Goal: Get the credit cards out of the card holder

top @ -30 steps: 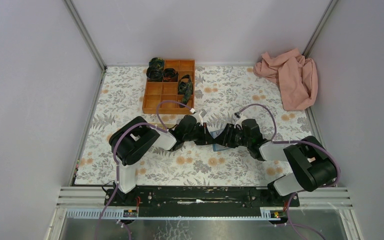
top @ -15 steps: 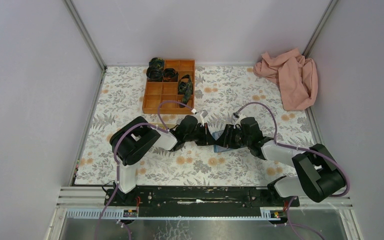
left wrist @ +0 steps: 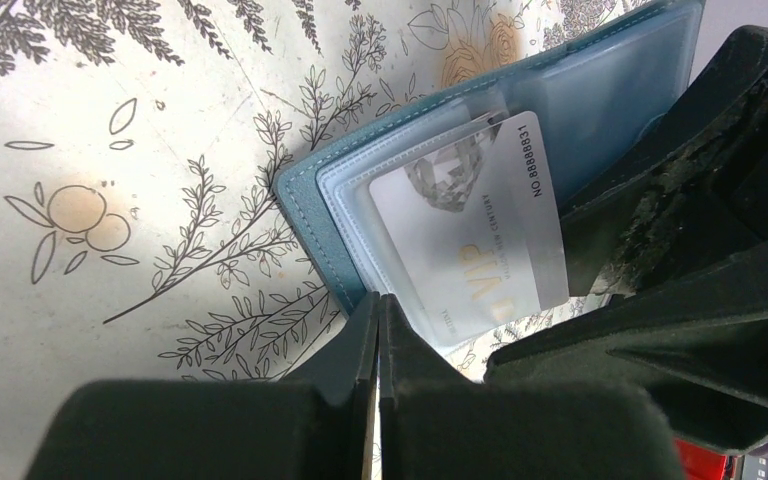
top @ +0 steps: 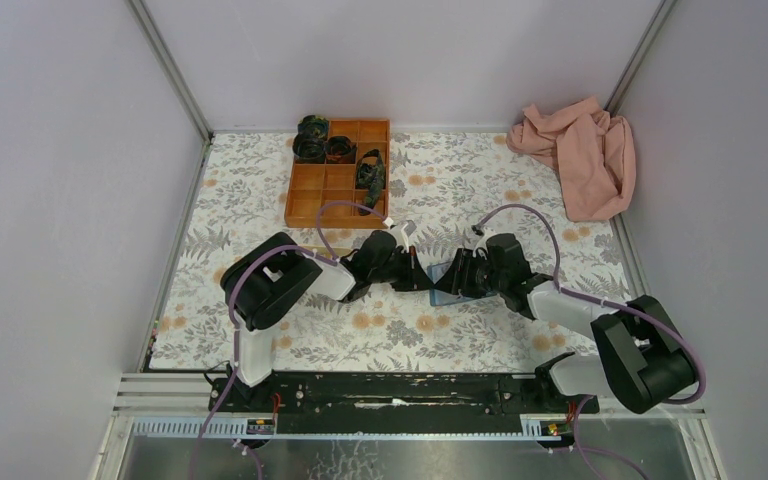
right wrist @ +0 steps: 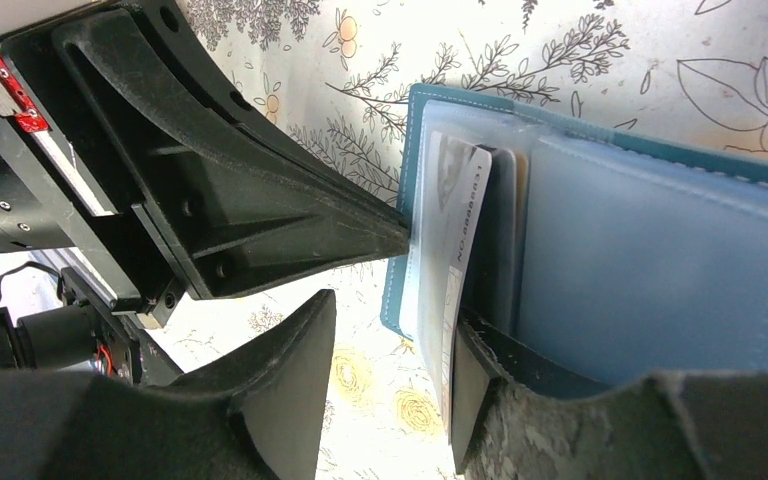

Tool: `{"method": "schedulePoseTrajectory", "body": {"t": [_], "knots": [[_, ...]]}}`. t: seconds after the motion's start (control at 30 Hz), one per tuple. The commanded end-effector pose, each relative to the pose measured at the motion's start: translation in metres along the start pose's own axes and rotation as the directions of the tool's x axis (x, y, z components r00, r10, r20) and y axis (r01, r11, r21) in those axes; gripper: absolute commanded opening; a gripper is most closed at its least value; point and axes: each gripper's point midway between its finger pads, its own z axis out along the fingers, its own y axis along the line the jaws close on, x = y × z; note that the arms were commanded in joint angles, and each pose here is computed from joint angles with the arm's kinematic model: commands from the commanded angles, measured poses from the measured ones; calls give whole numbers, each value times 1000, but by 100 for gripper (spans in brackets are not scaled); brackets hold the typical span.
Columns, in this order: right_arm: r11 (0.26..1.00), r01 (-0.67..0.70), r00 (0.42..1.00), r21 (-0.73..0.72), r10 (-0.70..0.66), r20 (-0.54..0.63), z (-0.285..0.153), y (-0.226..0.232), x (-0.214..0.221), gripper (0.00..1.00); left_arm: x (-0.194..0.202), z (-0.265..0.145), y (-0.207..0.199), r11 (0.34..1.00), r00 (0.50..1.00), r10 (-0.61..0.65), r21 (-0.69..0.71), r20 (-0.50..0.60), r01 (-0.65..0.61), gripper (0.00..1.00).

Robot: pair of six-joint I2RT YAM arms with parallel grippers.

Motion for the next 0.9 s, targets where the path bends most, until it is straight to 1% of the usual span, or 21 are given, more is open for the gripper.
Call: {"method": "schedulePoseTrajectory", "body": {"t": [0.0, 0.13, 0.87], "knots": [[1000, 25, 999, 1, -25, 23, -6, 2, -12, 49, 14, 3, 23, 997, 999, -13, -76, -42, 10, 0], [1000, 21, 1000, 2, -21, 20, -6, 1, -12, 49, 15, 3, 23, 997, 999, -13, -77, -43, 9, 0], [999, 12, 996, 44, -16, 84, -26, -12, -37, 47, 16, 4, 23, 997, 999, -16, -76, -51, 12, 0]]}}
